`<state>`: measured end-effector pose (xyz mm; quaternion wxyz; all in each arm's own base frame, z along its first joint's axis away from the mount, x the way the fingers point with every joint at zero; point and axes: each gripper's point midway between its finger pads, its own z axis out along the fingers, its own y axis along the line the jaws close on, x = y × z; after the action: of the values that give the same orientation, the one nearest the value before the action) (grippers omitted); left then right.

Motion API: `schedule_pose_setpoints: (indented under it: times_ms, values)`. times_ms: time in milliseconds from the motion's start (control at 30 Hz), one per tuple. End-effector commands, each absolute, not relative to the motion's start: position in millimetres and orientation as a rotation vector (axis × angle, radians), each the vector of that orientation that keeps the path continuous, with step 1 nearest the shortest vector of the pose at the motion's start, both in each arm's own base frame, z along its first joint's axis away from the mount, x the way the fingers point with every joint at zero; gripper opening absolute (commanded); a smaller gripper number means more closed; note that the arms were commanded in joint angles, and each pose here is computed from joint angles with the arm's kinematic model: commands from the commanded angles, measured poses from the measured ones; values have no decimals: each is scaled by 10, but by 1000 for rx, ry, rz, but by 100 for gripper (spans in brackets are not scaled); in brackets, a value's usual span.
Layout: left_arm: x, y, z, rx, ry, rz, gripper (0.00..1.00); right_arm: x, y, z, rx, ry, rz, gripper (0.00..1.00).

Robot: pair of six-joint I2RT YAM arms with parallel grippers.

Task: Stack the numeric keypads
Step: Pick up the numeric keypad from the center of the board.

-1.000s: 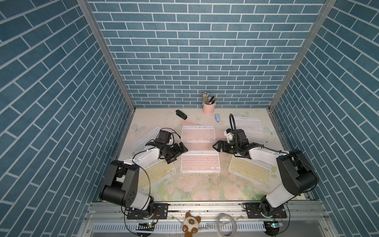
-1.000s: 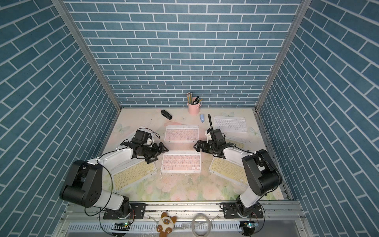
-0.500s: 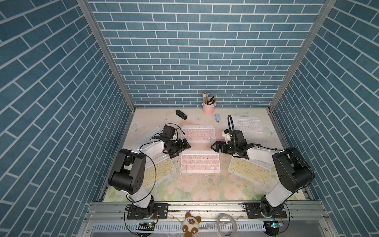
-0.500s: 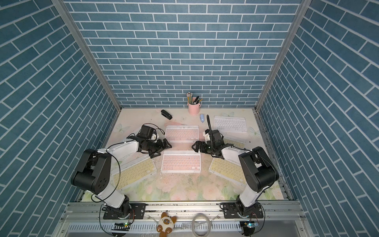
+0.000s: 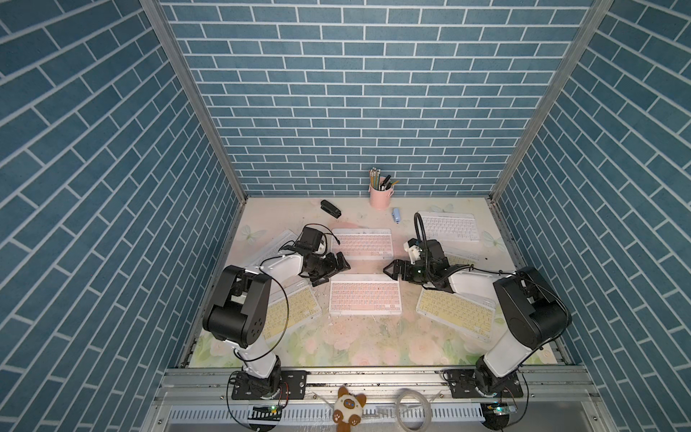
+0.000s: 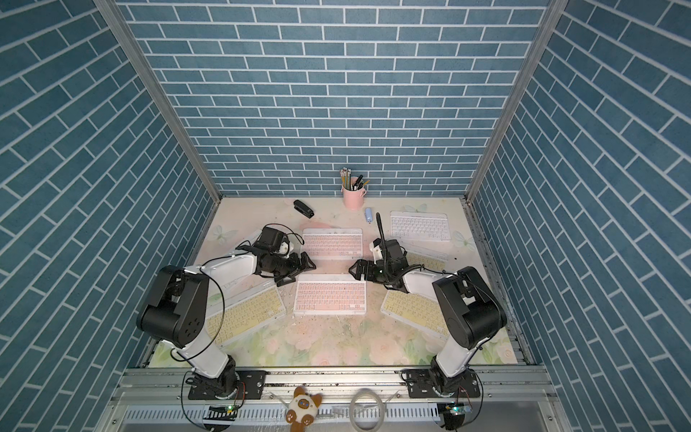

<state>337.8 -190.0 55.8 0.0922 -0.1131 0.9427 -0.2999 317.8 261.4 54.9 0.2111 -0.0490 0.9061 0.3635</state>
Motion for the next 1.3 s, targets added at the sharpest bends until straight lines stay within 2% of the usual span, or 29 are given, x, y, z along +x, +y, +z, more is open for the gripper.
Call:
schedule_pose_setpoints:
  times_ms: [0, 367, 600, 933, 1267]
  values:
    - [3433, -1998, 562, -295, 2798, -894, 100, 3127, 2642, 498, -97, 2534, 1048, 99]
    - [3581, -2148, 644, -236, 2802, -903, 100, 3079, 2588, 452, -77, 2543, 1030, 99]
    - [3480, -1842, 1035, -139, 2826, -693, 99, 3054, 2587, 448, -81, 2549, 1036, 99]
    - [3017, -1708, 706, -192, 2897, -710, 100, 2948, 2526, 459, -90, 2556, 1029, 99]
    - [3181, -1884, 440, -244, 2908, -815, 100, 2843, 2497, 482, -90, 2553, 1052, 99]
